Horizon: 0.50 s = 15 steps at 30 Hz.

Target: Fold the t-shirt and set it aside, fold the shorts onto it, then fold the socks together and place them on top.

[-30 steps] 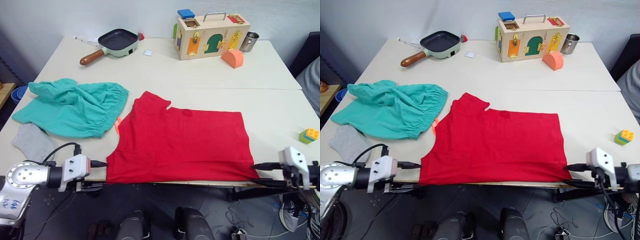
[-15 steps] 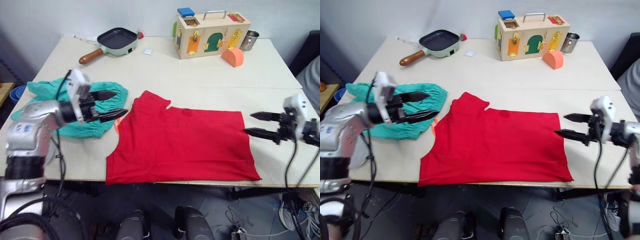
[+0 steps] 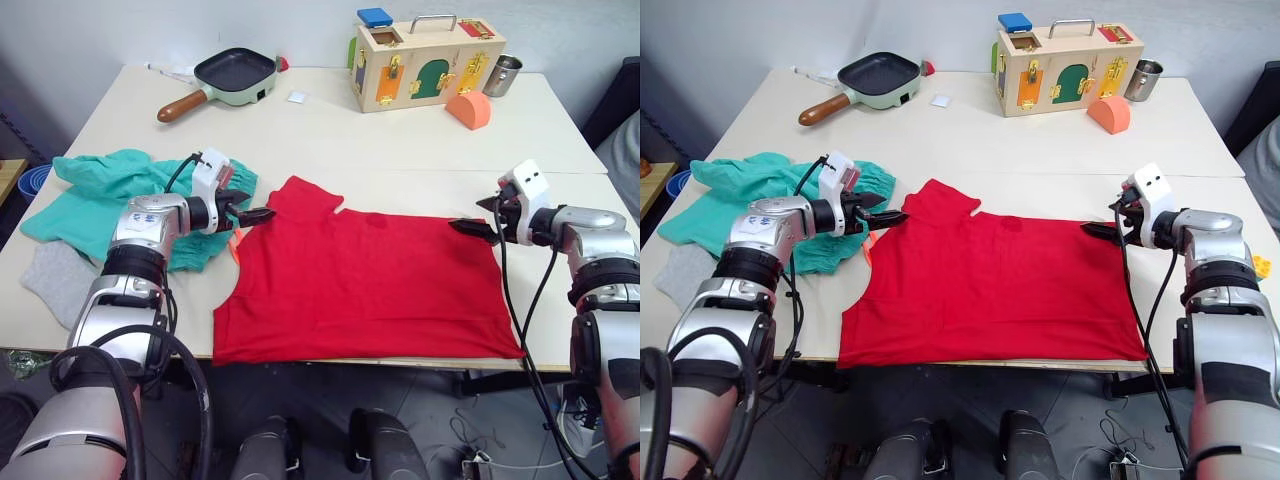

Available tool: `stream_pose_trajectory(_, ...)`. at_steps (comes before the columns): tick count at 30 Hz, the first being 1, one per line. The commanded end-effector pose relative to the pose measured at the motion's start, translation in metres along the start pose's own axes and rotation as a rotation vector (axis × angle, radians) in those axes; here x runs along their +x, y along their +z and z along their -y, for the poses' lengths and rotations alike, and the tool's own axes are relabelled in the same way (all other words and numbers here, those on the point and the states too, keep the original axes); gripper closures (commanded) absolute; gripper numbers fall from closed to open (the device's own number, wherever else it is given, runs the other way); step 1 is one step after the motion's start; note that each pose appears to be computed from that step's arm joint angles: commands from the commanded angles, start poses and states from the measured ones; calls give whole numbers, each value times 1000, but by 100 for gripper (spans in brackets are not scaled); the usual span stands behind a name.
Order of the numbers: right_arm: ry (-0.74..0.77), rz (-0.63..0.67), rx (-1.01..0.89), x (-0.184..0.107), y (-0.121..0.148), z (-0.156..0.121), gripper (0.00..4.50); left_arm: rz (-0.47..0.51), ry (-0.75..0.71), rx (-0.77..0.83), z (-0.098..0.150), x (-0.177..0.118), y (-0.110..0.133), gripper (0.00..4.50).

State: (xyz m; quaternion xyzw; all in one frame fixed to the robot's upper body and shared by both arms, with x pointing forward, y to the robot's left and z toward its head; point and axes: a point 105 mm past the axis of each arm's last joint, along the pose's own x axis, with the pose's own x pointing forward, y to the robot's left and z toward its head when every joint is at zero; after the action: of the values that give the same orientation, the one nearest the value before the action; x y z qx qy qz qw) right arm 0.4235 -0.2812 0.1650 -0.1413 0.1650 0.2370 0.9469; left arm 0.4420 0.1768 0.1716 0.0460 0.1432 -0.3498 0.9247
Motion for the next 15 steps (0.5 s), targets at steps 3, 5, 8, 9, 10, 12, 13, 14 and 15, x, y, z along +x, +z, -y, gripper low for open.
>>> stream_pose_trajectory(3, -90, -30, 11, 0, 1, 10, 3, 32, 27, -17, -1, 8, 8, 0)
stream_pose_trajectory(5, -89, -49, 20, 0, -1, 10, 3, 30, 18, -22, 2, 11, 7, 0)
stream_pose_trajectory(8, -69, -61, 53, -1, -3, 9, 3, 27, -4, -33, 6, 14, 6, 0)
stream_pose_trajectory(9, -65, -65, 62, -2, -4, 9, 3, 22, -7, -33, 7, 15, 5, 0)
stream_pose_trajectory(10, -63, -68, 66, -2, -4, 9, 3, 15, -8, -37, 8, 16, 3, 0)
stream_pose_trajectory(12, -62, -62, 80, -1, -4, 8, 41, 7, -3, -49, 9, 19, 0, 0)
stream_pose_trajectory(13, -61, -56, 90, -1, -4, 8, 64, 6, 0, -66, 9, 20, -2, 0)
stream_pose_trajectory(14, -61, -49, 95, 0, -4, 7, 91, 5, 0, -77, 10, 21, -3, 0)
stream_pose_trajectory(15, -61, -47, 98, 0, -4, 7, 129, 4, 0, -87, 11, 22, -4, 18)
